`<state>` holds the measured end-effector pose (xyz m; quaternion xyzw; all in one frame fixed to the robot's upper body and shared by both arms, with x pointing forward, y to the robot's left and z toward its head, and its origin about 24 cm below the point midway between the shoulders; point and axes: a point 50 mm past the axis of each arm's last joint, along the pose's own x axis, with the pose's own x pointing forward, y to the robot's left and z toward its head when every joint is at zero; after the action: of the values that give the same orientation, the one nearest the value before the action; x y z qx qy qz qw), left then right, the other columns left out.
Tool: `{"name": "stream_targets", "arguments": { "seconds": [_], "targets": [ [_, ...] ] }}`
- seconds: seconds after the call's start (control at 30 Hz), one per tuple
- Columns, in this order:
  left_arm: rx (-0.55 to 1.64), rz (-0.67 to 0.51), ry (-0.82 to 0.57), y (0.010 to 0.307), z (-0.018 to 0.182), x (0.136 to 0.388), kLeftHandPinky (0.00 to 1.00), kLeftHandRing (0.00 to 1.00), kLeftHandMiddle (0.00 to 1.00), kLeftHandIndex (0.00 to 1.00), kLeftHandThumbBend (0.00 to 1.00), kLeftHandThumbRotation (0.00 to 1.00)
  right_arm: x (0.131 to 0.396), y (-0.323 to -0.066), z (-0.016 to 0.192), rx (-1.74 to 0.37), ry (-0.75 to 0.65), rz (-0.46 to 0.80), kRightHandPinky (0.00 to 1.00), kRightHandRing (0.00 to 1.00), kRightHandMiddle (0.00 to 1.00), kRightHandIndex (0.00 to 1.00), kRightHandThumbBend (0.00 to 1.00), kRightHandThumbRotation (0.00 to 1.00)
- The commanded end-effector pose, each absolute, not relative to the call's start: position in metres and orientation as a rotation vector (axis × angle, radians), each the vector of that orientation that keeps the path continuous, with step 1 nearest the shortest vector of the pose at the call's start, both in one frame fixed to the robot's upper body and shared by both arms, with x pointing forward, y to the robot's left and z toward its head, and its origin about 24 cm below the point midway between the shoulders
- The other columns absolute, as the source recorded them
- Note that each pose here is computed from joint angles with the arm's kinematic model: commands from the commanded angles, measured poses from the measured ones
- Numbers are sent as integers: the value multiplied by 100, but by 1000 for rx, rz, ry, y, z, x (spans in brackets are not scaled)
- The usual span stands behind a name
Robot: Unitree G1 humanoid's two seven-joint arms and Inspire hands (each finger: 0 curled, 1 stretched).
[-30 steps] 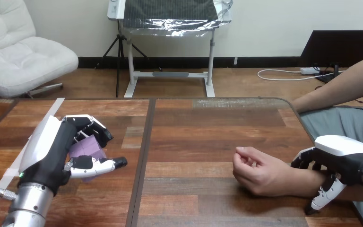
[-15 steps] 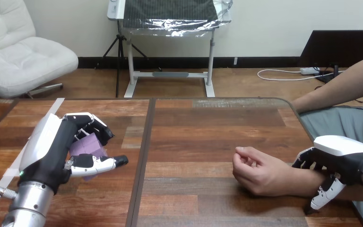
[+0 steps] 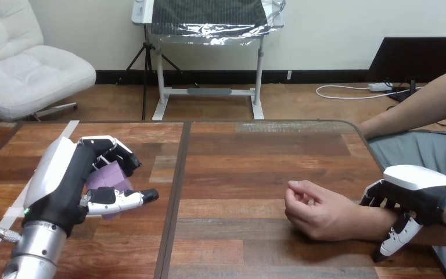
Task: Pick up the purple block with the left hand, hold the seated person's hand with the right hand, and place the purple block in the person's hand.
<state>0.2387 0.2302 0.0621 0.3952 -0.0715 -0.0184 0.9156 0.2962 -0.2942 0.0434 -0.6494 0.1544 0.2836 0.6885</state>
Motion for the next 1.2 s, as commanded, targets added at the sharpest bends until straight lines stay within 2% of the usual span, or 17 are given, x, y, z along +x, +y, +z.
{"name": "stream_targets", "arguments": {
  "seconds": [0.0, 0.5, 0.7, 0.9, 1.17],
  "targets": [
    [824, -5, -238, 230, 86, 246, 31, 35, 41, 44, 70, 0, 271, -278, -6, -1393, 478, 802, 52, 62, 68, 68, 87, 22],
    [819, -5, -244, 230, 87, 246, 31, 35, 41, 44, 70, 0, 271, -273, -9, -1393, 480, 815, 47, 56, 64, 66, 85, 22],
    [820, -7, -243, 230, 86, 246, 31, 35, 41, 44, 70, 0, 272, -272, -11, -1339, 487, 791, 45, 53, 61, 64, 85, 16],
    [817, -6, -241, 230, 86, 247, 31, 35, 41, 44, 70, 0, 272, -271, -12, -1293, 495, 774, 39, 46, 56, 61, 87, 7],
    [822, -8, -246, 229, 86, 248, 31, 35, 41, 43, 71, 0, 272, -270, -12, -1281, 514, 773, 38, 46, 54, 58, 87, 2]
  ]
}}
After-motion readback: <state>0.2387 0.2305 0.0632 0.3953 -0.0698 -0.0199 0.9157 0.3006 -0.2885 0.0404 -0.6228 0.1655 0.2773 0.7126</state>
